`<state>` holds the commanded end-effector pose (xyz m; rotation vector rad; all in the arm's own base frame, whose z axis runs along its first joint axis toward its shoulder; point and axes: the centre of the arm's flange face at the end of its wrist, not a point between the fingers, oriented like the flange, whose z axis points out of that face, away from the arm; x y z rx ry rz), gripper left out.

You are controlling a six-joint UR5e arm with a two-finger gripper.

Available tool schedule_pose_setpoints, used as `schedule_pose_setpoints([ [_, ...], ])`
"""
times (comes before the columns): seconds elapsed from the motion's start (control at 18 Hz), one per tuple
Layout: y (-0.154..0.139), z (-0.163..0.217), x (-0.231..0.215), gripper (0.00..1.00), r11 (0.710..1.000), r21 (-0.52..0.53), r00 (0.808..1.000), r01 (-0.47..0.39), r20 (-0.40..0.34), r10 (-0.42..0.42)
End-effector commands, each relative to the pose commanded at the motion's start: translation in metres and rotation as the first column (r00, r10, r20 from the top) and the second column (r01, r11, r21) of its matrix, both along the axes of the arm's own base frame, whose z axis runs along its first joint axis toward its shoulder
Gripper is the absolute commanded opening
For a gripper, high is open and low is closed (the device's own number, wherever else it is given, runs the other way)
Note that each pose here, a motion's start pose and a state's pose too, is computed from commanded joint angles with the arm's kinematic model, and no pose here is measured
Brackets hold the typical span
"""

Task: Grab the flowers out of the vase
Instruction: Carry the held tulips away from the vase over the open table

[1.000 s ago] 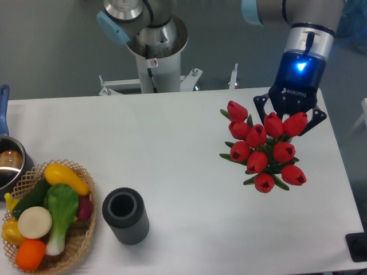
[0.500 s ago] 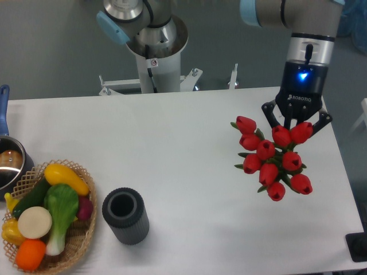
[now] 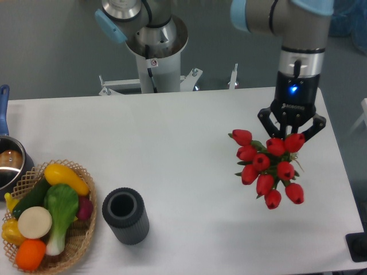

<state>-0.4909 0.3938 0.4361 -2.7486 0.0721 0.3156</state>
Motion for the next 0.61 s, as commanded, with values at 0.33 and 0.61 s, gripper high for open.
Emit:
schedule_pose_setpoints([
  [0.33,0.019,-0.014,0.005,0.14,0.981,-0.185,0.998,0.059,0.043,-0.051],
  [0.61,0.029,-0.028,0.008,0.13,0.967,-0.245,0.997,0.072,0.042,-0.064],
])
